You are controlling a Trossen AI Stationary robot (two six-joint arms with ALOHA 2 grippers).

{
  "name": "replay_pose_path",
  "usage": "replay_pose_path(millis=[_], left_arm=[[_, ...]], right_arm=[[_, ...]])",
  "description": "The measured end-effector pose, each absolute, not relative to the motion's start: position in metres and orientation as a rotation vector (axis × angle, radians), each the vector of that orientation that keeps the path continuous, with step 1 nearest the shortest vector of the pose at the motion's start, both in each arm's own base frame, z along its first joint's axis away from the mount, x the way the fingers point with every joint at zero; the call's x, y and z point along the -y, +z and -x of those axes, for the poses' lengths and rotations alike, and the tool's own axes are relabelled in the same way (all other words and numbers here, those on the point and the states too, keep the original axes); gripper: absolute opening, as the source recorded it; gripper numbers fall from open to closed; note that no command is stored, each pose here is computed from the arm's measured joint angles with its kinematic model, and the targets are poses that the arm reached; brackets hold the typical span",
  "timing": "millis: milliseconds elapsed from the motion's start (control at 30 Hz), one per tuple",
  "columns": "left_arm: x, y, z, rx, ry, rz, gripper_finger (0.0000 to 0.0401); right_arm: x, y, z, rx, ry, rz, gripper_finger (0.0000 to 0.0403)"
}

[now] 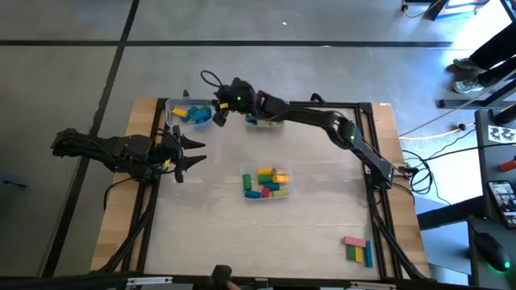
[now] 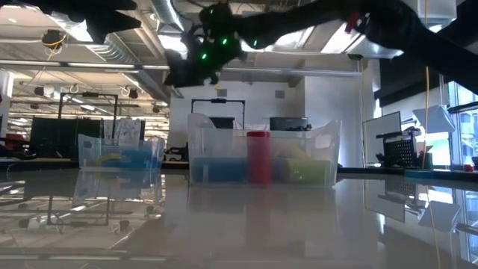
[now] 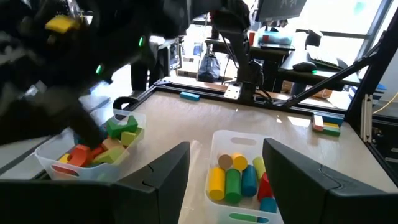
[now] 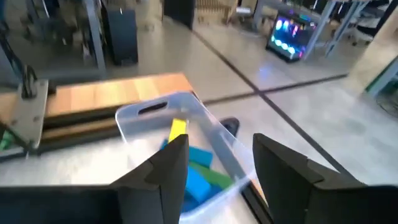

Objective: Sort blocks by size
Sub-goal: Put the pink rectangular block into the top left transparent bin

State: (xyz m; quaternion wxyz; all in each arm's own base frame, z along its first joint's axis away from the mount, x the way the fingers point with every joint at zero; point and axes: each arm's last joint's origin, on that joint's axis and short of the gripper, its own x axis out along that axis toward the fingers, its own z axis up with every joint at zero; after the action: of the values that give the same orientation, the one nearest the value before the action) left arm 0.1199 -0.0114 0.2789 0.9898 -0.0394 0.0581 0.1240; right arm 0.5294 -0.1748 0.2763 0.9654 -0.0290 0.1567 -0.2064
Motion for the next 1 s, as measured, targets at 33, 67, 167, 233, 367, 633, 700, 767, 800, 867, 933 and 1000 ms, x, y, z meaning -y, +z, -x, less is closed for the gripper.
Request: replay_pose_path(millis=[33, 67, 167, 233, 367, 633, 700, 767, 800, 867, 933, 1000], left_arm=[[0.011, 0.279, -0.120, -0.117, 0.248, 0.080, 0.0198], [0.011, 0.279, -0.120, -0.116, 0.249, 0.082, 0.0198], [0.011, 0.279, -0.120, -0.119, 0.249, 0.089, 0.0198], [0.011, 0.278, -0.120, -0.127, 0.251, 0.102, 0.0198], [0.011, 0.276, -0.119, -0.142, 0.252, 0.103, 0.0198], [0.011, 0.277, -0.120, -0.136, 0.252, 0.102, 0.0198], [0.011, 0.277, -0.120, -0.134, 0.252, 0.103, 0.0198], [0.011, 0.277, -0.120, -0.134, 0.252, 0.102, 0.0198], [0.011, 0.277, -0.120, -0.133, 0.252, 0.103, 0.0198], [0.011, 0.277, -0.120, -0.133, 0.252, 0.103, 0.0198], [0.011, 0.277, -0.120, -0.134, 0.252, 0.102, 0.0198], [0.011, 0.277, -0.120, -0.134, 0.252, 0.102, 0.0198]], right_arm=[[0.172, 0.283, -0.525, -0.350, -0.413, 0.061, 0.0175], [0.169, 0.289, -0.520, -0.380, -0.411, 0.071, 0.0173], [0.156, 0.308, -0.507, -0.453, -0.389, 0.085, 0.0167], [0.144, 0.322, -0.498, -0.499, -0.376, 0.103, 0.0163], [0.117, 0.345, -0.475, -0.620, -0.342, 0.130, 0.0158], [0.041, 0.387, -0.424, -0.808, -0.268, 0.181, 0.0156], [0.020, 0.393, -0.412, -0.859, -0.232, 0.170, 0.0156], [-0.002, 0.396, -0.400, -0.912, -0.199, 0.157, 0.0156], [-0.013, 0.396, -0.393, -0.945, -0.183, 0.152, 0.0156], [-0.035, 0.395, -0.384, -1.004, -0.154, 0.144, 0.0156], [-0.056, 0.392, -0.376, -1.052, -0.139, 0.156, 0.0156], [-0.076, 0.386, -0.371, -1.082, -0.142, 0.172, 0.0156]])
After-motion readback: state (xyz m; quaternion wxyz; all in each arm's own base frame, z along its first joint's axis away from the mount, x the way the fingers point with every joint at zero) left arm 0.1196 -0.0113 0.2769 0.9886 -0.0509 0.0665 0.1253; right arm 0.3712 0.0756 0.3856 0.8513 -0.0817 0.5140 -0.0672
